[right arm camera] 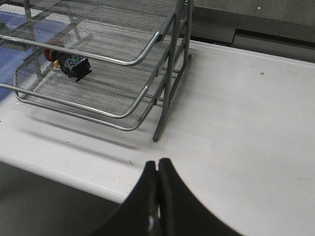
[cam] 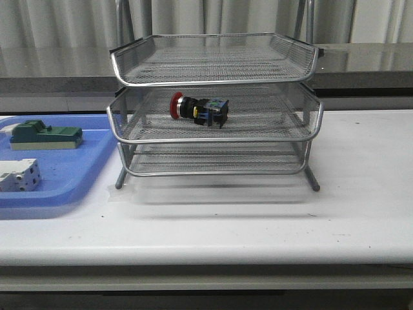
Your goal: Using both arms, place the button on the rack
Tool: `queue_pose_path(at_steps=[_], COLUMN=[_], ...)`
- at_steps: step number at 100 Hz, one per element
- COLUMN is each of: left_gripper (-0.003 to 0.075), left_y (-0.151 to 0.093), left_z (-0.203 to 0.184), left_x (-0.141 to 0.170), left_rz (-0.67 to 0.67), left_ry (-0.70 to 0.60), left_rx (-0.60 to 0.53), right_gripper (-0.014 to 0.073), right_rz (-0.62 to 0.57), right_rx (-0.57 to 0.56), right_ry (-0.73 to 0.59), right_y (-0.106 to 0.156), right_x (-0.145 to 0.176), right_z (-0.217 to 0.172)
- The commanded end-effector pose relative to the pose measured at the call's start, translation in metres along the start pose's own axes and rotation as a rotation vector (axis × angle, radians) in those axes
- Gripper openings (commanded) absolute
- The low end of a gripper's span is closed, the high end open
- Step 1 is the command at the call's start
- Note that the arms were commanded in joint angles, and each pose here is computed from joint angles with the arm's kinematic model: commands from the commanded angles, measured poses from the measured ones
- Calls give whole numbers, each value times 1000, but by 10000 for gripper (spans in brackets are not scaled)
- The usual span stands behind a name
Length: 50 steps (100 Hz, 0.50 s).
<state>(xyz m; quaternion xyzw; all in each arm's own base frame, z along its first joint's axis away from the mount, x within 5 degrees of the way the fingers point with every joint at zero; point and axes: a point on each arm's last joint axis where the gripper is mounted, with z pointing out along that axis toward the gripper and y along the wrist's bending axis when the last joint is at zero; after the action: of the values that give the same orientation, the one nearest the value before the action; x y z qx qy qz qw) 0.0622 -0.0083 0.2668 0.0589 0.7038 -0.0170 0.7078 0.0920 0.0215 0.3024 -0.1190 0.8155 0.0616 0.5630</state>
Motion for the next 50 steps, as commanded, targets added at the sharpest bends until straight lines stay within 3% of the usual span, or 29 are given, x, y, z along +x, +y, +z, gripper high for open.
queue_pose_path(at_steps=[1, 50], left_gripper=[-20, -20], left_y=[4, 4], left_z=[0, 0], left_x=[-15, -15], left_rz=[-23, -23], left_ry=[-95, -95], left_rx=[-34, -34], right_gripper=[-59, -59], right_rz=[12, 3], right_rx=[31, 44], right_ry=[-78, -89], right_y=[-3, -4], right_x=[-13, -12], right_z=[-3, -2])
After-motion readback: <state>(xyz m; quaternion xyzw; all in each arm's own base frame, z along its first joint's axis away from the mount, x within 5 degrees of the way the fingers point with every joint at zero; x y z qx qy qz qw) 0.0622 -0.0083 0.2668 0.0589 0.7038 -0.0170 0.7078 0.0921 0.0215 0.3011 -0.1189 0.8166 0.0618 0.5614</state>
